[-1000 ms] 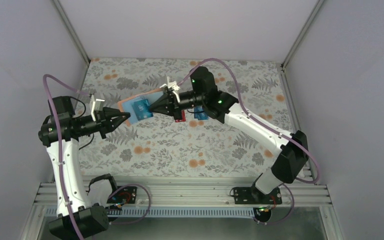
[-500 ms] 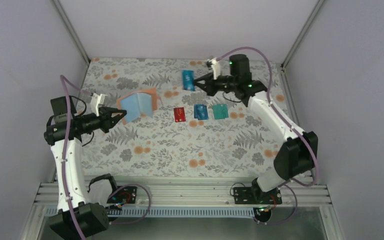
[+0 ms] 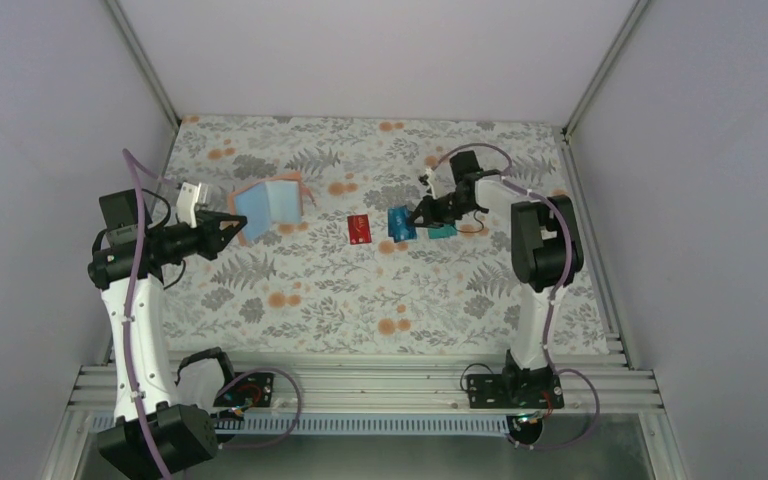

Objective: Take the credit cards out of the card holder

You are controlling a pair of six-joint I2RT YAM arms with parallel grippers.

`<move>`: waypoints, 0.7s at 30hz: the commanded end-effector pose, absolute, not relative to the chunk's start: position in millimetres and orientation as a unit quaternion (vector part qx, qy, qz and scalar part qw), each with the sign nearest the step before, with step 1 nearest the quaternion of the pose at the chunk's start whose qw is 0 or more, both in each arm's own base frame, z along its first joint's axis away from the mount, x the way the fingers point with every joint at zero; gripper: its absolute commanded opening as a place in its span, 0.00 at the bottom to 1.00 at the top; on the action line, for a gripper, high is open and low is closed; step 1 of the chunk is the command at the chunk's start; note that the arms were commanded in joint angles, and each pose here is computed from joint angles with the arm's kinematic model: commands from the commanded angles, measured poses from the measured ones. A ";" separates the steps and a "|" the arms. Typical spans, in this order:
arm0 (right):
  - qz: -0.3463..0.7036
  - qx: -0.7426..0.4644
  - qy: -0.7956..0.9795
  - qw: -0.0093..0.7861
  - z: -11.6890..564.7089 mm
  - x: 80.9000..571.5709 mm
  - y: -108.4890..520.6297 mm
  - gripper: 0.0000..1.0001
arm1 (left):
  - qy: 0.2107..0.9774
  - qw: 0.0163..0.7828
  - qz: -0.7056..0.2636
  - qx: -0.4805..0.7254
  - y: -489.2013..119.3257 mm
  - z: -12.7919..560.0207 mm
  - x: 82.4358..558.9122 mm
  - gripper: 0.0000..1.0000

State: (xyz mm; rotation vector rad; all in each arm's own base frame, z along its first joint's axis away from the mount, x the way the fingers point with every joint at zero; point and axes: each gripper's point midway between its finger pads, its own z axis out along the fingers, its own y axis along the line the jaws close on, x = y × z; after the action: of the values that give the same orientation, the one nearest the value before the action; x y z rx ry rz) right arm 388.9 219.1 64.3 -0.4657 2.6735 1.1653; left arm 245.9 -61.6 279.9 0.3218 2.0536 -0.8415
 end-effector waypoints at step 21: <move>0.348 -0.106 0.919 0.152 84.0 429.7 184.2 0.42 | 0.829 0.429 -0.346 0.097 -56.1 269.5 251.9 0.02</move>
State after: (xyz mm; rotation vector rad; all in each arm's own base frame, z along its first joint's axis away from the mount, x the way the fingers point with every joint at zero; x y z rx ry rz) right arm 408.3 189.3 34.2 -0.3057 2.7540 1.0890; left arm 247.8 -59.7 276.8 0.2945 2.0596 -0.8507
